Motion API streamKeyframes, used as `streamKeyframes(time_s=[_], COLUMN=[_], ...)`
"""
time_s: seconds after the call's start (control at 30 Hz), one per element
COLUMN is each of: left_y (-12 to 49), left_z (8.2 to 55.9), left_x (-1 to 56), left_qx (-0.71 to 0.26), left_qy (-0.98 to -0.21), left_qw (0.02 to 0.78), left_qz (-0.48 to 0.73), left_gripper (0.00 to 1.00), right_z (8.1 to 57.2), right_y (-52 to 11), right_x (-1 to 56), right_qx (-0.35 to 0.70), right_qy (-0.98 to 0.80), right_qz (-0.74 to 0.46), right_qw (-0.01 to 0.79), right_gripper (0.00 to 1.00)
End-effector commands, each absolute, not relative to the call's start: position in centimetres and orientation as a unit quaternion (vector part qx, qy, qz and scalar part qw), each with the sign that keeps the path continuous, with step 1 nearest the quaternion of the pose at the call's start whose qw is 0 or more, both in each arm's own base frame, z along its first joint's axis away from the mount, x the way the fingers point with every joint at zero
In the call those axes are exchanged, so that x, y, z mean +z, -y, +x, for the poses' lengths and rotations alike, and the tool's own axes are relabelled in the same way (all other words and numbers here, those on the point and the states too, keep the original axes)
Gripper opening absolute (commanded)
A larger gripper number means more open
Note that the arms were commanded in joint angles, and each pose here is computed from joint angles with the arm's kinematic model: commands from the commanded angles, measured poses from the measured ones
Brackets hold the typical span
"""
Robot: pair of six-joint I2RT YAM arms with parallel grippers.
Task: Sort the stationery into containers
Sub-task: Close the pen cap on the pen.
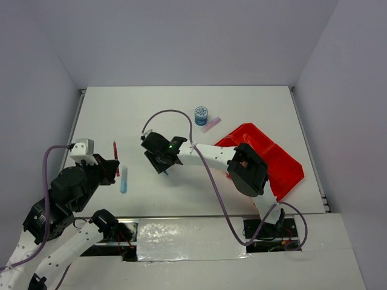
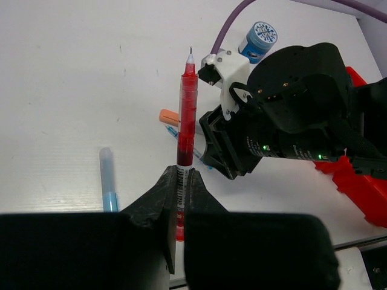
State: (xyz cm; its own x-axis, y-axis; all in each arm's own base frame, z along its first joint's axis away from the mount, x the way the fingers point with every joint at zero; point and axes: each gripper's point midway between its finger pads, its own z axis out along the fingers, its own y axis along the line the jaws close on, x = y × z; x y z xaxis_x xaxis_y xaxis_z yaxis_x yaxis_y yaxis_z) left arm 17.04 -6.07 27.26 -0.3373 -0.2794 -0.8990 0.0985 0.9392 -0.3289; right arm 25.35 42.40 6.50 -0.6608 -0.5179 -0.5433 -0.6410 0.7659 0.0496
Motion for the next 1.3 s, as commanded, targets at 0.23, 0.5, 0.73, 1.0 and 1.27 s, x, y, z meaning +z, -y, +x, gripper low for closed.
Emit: streamKeyframes(time_s=[0.23,0.5,0.73,1.0,1.27], left_y=[6.4,6.3,6.3,6.5,6.2], left_z=[17.4,17.3,17.3,17.4,17.1], left_x=[28.5,28.5,28.6,28.6,28.9], left_qx=[-0.172,-0.173,-0.175,-0.176,-0.18], left_qy=[-0.787,-0.786,-0.783,-0.785,-0.778], left_qw=[0.591,0.592,0.594,0.593,0.6], left_qz=[-0.047,-0.048,-0.049,-0.045,-0.049], left_gripper=[0.0,0.0,0.0,0.0,0.0], right_z=[25.0,25.0,24.8,24.9,24.4], right_y=[-44.6,-45.2,-45.5,-45.7,-45.8], right_x=[6.0,4.9,4.3,3.2,2.1], right_qx=[0.124,0.125,0.125,0.121,0.1], right_qy=[-0.899,-0.9,-0.901,-0.903,-0.906], right_qz=[-0.337,-0.341,-0.343,-0.344,-0.348], right_qw=[0.25,0.241,0.234,0.225,0.22], right_gripper=[0.45,0.45,0.45,0.45,0.42])
